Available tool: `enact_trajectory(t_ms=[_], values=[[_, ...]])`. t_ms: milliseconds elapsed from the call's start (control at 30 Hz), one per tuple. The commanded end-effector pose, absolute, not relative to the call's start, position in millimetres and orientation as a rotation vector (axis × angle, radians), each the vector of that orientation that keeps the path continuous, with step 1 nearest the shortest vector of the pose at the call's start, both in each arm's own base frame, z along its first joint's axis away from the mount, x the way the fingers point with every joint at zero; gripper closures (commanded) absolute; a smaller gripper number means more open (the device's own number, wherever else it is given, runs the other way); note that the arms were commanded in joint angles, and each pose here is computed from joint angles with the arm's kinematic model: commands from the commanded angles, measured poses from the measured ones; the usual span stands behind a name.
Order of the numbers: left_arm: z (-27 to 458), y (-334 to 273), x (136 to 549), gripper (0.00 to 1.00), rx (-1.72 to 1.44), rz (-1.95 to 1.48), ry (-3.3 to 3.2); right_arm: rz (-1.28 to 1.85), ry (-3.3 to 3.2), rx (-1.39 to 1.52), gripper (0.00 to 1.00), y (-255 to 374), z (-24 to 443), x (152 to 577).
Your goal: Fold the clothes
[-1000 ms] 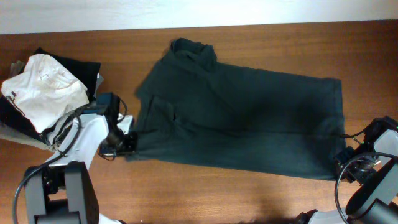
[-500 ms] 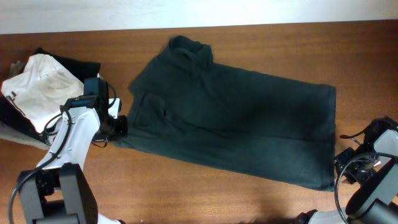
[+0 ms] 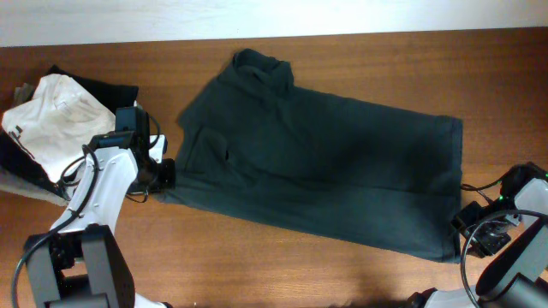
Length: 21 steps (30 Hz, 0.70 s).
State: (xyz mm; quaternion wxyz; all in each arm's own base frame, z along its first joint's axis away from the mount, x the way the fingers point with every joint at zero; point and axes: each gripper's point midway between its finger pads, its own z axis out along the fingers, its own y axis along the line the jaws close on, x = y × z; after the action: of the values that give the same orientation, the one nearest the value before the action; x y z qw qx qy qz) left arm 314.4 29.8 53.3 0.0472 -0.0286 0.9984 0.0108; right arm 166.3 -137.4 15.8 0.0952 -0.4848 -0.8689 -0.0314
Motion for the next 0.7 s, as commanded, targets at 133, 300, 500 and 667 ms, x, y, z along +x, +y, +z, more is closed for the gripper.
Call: enact_trajectory(t_ms=[133,300,500,667], values=[[56,33,320,0.99,-0.106,0.055,3.028,-0.08,-2.559,-1.423,0.88,-126,-10,148],[56,34,320,1.0,-0.1,0.057,3.029,-0.004,-2.535,-1.453,0.96,-138,1,149],[58,53,319,1.0,-0.087,0.229,3.025,0.039,-2.546,-1.464,0.96,-149,13,155],[59,61,326,0.8,-0.125,0.241,2.989,0.08,-2.525,-1.484,0.96,-152,13,152]])
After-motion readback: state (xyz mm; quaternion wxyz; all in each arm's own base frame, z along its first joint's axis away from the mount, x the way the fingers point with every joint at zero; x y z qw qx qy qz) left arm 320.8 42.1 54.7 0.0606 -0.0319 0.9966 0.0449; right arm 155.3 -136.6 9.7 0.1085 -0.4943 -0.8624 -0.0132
